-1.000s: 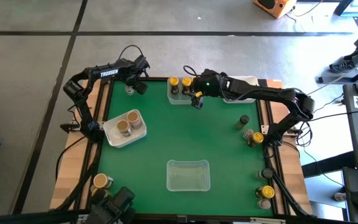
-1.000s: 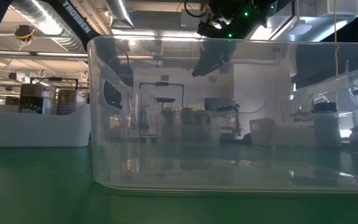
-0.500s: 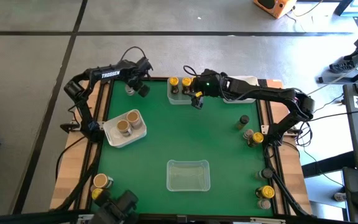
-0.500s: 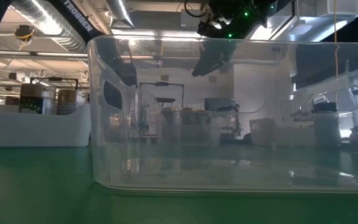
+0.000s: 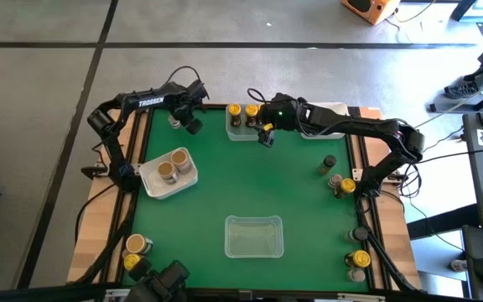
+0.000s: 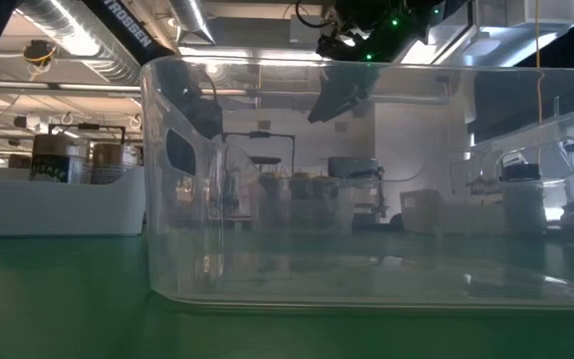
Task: Sort spices by type
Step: Put the brown spice bottle into the bottom transparent bin
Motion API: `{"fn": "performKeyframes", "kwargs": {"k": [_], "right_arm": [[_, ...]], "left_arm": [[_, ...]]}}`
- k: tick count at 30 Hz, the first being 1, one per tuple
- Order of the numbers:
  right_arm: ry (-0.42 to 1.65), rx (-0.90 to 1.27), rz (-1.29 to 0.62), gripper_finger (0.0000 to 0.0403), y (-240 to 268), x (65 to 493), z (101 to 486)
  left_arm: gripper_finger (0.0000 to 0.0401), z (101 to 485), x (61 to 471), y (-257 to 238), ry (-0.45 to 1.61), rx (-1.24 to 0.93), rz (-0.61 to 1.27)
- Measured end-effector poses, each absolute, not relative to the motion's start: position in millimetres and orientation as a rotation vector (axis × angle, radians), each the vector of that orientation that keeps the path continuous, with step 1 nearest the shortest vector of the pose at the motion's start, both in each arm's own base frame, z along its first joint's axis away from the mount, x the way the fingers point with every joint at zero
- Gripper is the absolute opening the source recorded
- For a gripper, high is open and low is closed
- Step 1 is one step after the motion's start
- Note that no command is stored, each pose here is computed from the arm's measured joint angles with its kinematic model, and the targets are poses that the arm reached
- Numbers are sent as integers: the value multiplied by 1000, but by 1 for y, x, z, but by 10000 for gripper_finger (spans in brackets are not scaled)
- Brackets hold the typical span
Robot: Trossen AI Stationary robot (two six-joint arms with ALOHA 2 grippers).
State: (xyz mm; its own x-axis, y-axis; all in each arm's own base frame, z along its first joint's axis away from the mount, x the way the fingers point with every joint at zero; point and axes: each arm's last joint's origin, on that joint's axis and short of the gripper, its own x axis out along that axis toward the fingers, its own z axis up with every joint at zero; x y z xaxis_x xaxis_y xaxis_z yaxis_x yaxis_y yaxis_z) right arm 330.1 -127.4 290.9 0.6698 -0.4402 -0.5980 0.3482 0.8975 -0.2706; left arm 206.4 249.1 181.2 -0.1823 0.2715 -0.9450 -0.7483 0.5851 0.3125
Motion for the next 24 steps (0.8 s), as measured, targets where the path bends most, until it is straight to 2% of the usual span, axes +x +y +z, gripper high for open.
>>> {"fn": "performKeyframes", "kwargs": {"k": [7,11,15,24], "right_arm": [[709,-138,-446,351,-127,330,291],[709,-138,-446,351,-128,330,291],[709,-138,-446,351,-127,330,291],[710,-138,-446,351,-127,330,291]], "left_arm": [[201,199,210,254,1487,-408,985],[240,203,207,254,1524,-381,1046],[255,195,201,254,1547,-397,1050],[257,180,193,254,1544,-415,1069]]}}
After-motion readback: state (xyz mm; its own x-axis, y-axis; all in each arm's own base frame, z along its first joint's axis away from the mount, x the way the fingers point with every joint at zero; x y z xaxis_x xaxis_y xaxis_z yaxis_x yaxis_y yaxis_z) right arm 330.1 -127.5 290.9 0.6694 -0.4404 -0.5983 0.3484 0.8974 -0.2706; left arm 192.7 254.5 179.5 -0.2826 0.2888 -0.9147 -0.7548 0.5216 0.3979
